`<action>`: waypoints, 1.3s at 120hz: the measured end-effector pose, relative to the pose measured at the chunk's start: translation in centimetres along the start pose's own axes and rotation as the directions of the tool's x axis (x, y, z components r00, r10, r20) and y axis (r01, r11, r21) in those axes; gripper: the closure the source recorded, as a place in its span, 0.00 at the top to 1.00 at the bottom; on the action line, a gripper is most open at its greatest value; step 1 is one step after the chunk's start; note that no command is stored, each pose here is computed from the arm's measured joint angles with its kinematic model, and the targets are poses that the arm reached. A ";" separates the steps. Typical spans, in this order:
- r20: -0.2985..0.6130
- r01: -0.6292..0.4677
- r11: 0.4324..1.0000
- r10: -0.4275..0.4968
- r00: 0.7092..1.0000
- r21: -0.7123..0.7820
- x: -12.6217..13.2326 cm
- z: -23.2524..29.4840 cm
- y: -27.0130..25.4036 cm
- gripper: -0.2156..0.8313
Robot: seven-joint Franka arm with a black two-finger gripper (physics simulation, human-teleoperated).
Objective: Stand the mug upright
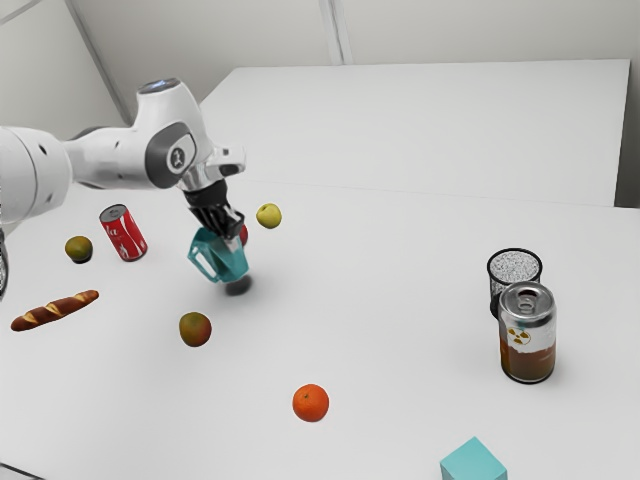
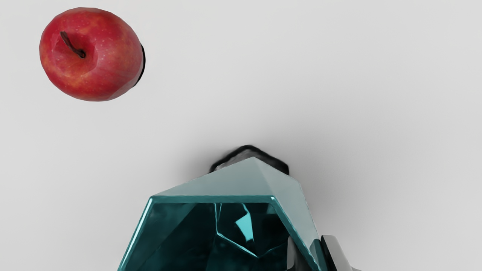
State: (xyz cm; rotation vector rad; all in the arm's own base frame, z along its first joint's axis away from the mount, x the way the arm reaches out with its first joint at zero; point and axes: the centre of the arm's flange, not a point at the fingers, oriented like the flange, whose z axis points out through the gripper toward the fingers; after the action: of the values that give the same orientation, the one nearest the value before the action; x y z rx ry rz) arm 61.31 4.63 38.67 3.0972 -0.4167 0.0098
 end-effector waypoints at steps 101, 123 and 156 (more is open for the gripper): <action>-0.083 0.113 0.992 -0.108 0.991 0.050 1.3 -1.7 2.4 0.72; -0.142 0.152 0.988 -0.149 0.979 0.017 3.1 -9.3 1.8 0.76; -0.140 0.170 0.985 -0.169 0.976 -0.007 2.6 -20.1 2.1 0.79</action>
State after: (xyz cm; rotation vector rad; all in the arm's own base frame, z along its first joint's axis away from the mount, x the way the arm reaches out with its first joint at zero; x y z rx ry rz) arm 63.16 2.30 58.85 3.0990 -0.1480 0.2255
